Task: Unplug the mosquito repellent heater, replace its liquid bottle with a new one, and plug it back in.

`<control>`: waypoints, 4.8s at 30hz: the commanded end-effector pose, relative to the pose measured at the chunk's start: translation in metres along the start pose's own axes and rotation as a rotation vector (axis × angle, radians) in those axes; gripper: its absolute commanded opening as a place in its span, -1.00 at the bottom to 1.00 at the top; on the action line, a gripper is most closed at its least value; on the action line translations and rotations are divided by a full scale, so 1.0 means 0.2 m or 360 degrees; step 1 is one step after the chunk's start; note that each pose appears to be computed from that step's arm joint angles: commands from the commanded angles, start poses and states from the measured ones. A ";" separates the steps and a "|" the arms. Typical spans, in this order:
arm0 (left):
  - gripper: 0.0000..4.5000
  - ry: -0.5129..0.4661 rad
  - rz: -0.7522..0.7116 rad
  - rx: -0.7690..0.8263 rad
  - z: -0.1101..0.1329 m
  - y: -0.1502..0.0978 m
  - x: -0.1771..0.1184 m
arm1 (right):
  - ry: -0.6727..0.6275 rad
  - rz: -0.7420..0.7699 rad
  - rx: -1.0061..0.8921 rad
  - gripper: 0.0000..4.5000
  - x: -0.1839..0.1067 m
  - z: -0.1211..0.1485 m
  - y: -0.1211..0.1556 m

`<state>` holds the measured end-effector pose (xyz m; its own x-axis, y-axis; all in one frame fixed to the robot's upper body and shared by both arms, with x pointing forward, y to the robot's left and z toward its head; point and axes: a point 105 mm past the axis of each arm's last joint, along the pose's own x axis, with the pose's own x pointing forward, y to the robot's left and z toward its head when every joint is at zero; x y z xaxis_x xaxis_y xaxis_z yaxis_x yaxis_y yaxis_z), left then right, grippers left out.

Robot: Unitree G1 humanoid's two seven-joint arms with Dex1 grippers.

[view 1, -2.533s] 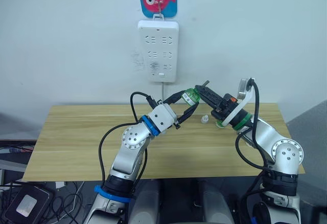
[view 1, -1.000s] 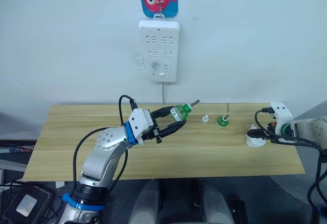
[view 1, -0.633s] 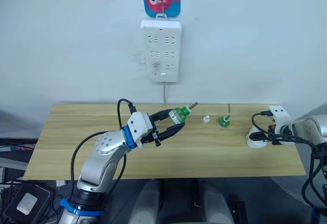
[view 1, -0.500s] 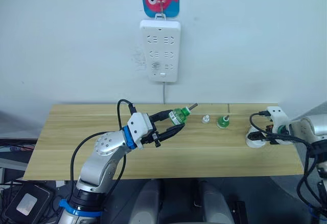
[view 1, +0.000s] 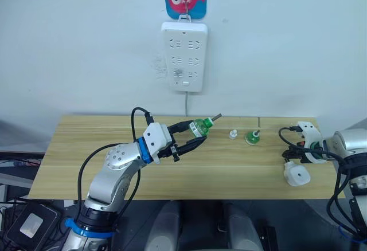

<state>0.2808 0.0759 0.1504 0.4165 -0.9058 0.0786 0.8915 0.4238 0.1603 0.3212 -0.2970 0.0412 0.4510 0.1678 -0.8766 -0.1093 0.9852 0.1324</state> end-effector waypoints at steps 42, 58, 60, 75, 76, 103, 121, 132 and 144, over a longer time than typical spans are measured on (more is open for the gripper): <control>-0.01 -0.0015 -0.0065 -0.0060 0.00 -0.12 -0.03 | 0.0031 0.0008 -0.0421 0.98 -0.30 -0.24 -0.01; -0.01 0.0016 -0.0095 -0.0095 -0.01 -0.16 -0.04 | 0.0035 -0.0012 -0.0397 0.98 -0.20 -0.27 -0.05; -0.01 0.0020 -0.0094 -0.0095 -0.01 -0.16 -0.04 | 0.0038 -0.0014 -0.0395 0.98 -0.19 -0.28 -0.06; -0.01 0.0043 -0.0080 -0.0102 0.00 -0.16 -0.06 | 0.0063 0.0023 -0.0411 0.91 -0.12 -0.29 -0.06; -0.01 0.0045 -0.0080 -0.0102 0.00 -0.16 -0.06 | 0.0060 0.0018 -0.0412 0.82 -0.12 -0.29 -0.06; -0.01 -0.0057 -0.0649 0.0083 0.03 -0.28 0.09 | -0.0248 0.1629 -0.0242 0.33 -0.76 0.05 0.63; -0.01 -0.0114 -0.0660 0.0108 0.03 -0.25 0.14 | -0.0278 0.1779 -0.0269 0.33 -0.82 0.05 0.76; -0.01 -0.0117 -0.0655 0.0117 0.04 -0.24 0.14 | -0.0261 0.1816 -0.0268 0.33 -0.86 0.04 0.79; -0.01 -0.0162 -0.0654 0.0143 0.07 -0.25 0.18 | -0.0264 0.1708 -0.0335 0.33 -0.80 0.01 0.82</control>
<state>0.2533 0.0278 0.1469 0.0396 -0.9981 0.0465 0.9692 0.0497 0.2412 0.2384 -0.1669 0.1984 0.1606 0.9448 -0.2856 -0.6243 0.3213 0.7120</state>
